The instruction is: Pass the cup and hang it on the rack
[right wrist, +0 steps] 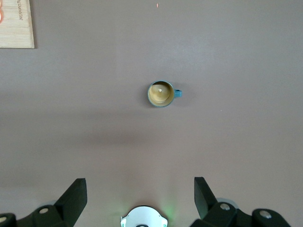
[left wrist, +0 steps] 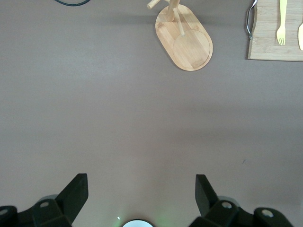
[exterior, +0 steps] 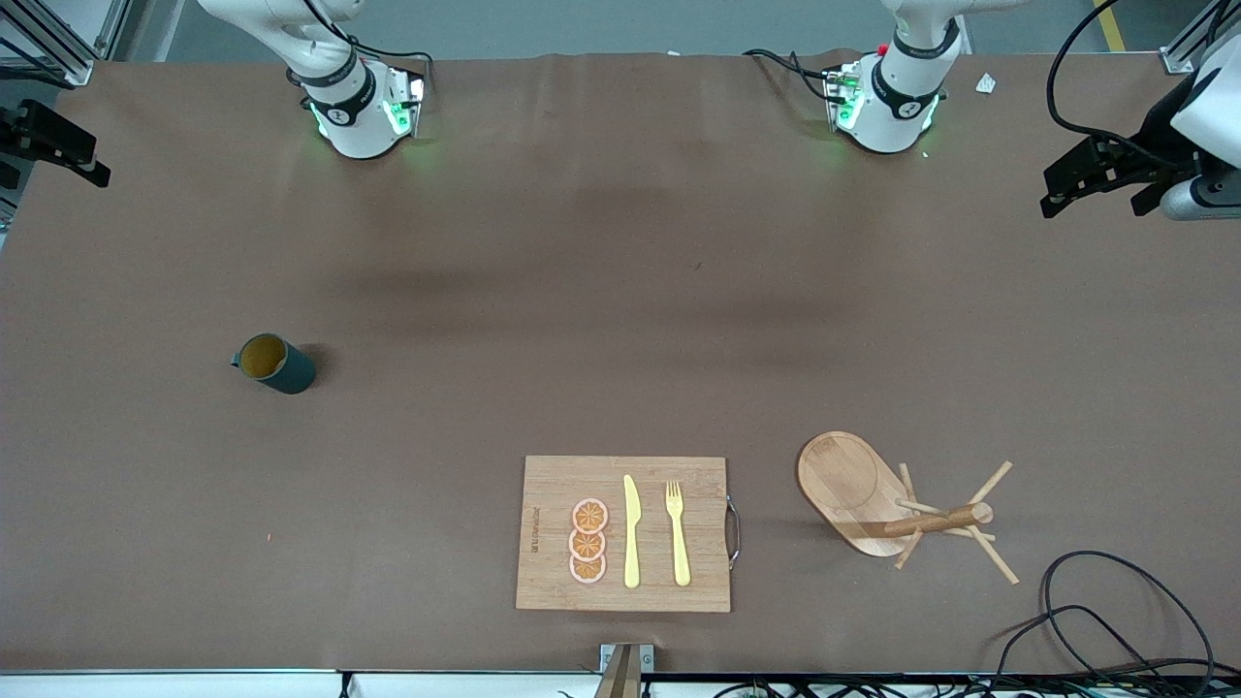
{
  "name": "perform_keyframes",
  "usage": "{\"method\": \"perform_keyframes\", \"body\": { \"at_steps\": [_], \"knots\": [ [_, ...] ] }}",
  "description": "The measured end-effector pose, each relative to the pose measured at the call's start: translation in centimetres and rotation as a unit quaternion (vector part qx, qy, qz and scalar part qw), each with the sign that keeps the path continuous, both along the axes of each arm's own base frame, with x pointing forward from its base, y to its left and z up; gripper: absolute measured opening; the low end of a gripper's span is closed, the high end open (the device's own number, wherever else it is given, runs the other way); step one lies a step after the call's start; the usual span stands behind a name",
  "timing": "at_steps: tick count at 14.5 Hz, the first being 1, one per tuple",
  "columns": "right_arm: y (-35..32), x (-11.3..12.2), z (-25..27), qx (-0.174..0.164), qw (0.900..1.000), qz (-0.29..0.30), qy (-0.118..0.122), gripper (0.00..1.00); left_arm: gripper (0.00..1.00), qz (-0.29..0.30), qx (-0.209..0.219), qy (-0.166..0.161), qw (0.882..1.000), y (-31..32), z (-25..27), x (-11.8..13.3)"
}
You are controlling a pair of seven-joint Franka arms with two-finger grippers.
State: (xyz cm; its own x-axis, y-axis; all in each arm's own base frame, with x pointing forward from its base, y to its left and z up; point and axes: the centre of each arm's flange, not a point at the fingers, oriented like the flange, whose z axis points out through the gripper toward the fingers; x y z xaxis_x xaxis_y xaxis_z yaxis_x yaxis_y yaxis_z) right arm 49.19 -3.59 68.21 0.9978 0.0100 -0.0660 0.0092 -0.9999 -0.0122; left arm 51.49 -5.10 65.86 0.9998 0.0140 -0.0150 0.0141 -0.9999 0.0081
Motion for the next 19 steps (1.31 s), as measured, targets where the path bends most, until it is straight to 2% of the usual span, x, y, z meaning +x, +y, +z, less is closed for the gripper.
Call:
{"method": "perform_keyframes", "body": {
  "at_steps": [4,9,19],
  "knots": [
    [0.7,0.0,0.0,-0.001,1.000,0.006,0.001,1.00,1.00,0.001,0.000,0.000,1.000,0.1,0.0,0.0],
    [0.8,-0.3,-0.3,0.000,1.000,0.007,0.016,1.00,1.00,0.005,0.006,0.000,1.000,0.6,-0.2,0.2],
    [-1.3,-0.3,-0.4,0.015,1.000,-0.013,0.015,1.00,1.00,0.004,0.005,0.011,1.000,0.6,-1.3,1.0]
  ]
}}
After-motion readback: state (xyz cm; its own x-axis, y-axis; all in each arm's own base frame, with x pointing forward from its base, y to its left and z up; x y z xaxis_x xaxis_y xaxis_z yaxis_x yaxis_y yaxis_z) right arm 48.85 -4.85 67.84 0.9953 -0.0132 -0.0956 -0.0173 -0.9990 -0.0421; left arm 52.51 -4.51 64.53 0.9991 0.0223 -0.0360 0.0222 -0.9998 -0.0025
